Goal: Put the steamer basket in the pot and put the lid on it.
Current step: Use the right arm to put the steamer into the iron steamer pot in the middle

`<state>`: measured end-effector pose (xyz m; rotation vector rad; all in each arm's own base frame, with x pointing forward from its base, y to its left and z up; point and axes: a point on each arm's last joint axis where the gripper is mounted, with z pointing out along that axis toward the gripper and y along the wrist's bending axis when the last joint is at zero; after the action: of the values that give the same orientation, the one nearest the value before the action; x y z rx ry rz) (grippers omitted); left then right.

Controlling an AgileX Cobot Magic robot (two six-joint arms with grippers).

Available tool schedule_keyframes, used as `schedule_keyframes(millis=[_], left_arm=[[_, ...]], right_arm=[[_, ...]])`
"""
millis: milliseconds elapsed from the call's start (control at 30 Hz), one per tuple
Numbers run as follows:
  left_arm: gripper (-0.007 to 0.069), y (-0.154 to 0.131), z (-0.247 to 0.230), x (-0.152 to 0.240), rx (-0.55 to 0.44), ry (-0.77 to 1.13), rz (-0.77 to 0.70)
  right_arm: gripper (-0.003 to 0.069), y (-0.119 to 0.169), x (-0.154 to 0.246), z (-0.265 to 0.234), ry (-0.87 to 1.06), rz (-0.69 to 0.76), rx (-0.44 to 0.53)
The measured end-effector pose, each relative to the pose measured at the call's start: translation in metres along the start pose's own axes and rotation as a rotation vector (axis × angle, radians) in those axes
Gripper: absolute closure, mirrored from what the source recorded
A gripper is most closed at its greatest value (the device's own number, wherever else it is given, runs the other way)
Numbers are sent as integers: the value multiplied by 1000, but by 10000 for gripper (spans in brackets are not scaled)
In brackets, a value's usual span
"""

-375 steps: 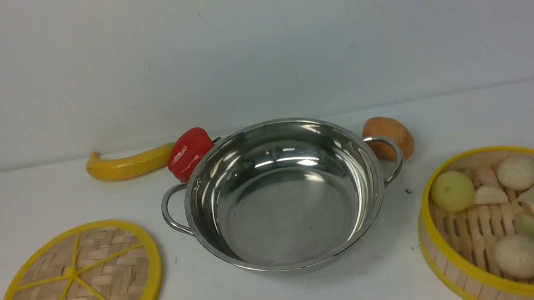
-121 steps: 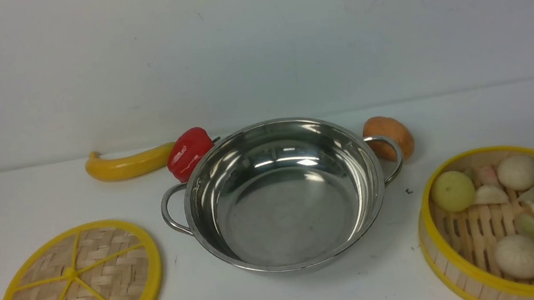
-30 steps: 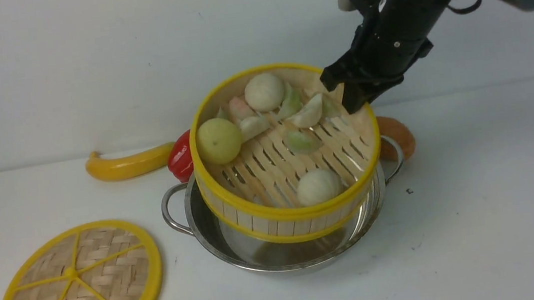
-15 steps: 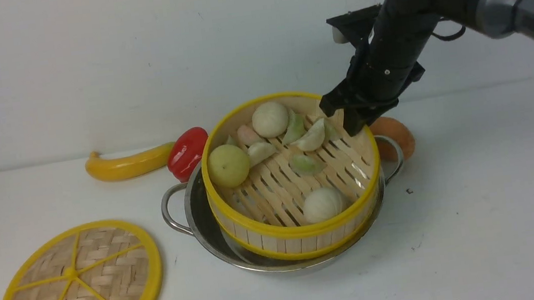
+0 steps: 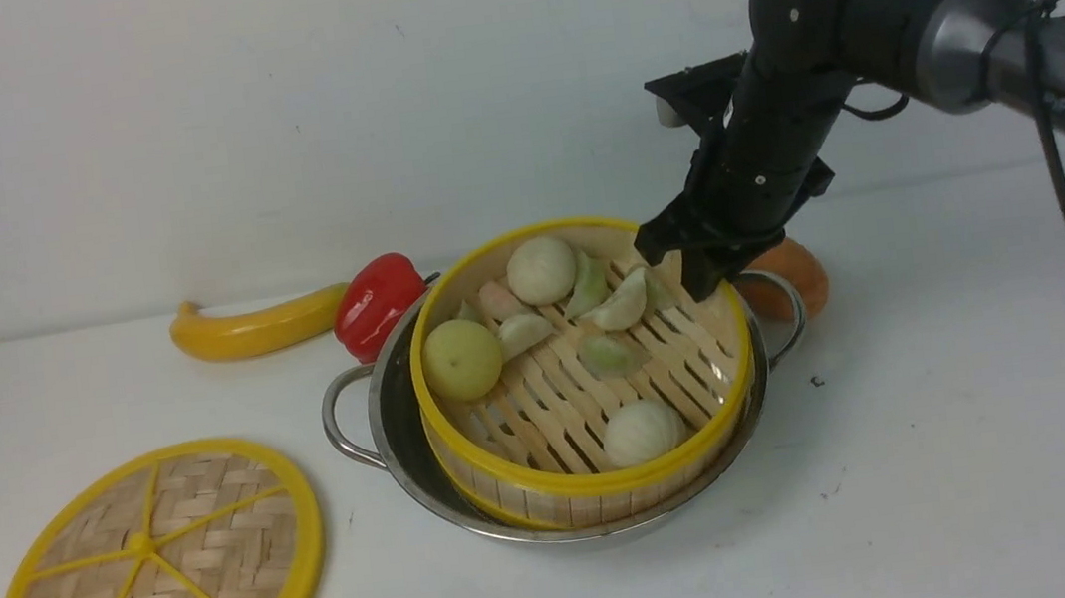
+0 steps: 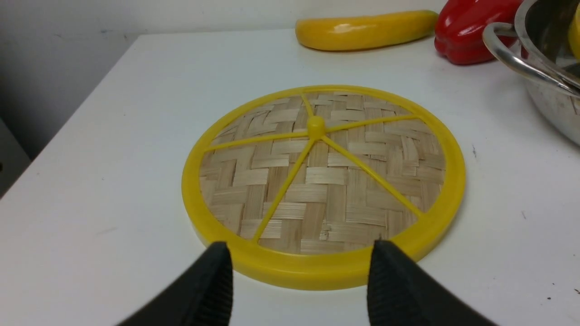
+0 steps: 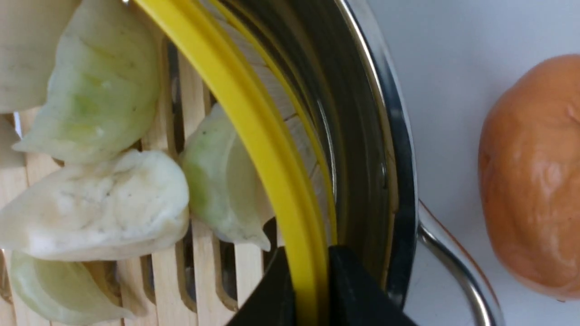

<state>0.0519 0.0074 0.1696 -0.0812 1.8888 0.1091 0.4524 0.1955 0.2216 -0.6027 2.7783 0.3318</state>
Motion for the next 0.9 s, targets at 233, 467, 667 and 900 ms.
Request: schedule_keyframes(millis=[233, 467, 667, 900], left_arm=[[246, 0, 0, 0, 0, 0, 0], [246, 0, 0, 0, 0, 0, 0], [246, 0, 0, 0, 0, 0, 0], [246, 0, 0, 0, 0, 0, 0]], right_arm=[[610, -1, 1, 10, 12, -2, -13], [610, -1, -1, 14, -4, -28, -13], [606, -3, -3, 14, -23, -45, 1], [459, -1, -4, 14, -35, -65, -14]])
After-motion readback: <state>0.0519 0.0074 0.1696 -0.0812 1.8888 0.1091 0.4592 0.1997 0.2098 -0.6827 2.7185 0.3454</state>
